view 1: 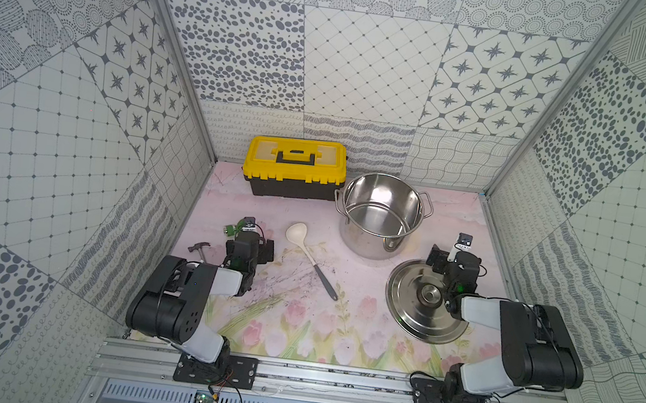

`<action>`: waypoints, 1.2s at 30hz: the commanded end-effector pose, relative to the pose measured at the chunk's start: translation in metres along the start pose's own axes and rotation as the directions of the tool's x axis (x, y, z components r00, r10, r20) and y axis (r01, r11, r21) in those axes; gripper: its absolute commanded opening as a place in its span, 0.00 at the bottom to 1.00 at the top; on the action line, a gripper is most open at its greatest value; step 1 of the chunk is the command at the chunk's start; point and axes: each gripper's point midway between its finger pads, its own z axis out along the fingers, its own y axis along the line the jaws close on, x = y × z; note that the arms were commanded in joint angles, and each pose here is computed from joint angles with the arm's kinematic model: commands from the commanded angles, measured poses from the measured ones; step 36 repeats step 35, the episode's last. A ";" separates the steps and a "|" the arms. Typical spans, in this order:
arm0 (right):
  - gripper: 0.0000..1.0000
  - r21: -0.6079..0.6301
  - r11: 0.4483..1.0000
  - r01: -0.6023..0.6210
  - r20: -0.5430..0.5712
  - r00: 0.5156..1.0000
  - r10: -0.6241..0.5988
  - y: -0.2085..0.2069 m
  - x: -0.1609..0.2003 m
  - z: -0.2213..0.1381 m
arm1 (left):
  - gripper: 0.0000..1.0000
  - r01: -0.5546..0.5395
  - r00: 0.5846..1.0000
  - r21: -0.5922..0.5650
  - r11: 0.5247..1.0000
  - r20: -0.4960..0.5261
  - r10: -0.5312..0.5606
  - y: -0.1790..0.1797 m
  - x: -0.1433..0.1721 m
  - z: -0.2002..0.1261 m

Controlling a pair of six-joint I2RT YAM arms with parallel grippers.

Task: Stir the soup with a spoon
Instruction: Reset both arms

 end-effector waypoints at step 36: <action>0.97 -0.086 0.996 0.022 0.089 0.996 -0.014 0.017 -0.019 -0.001 | 0.99 0.030 0.989 0.140 0.990 0.141 -0.050 -0.017 -0.034 -0.002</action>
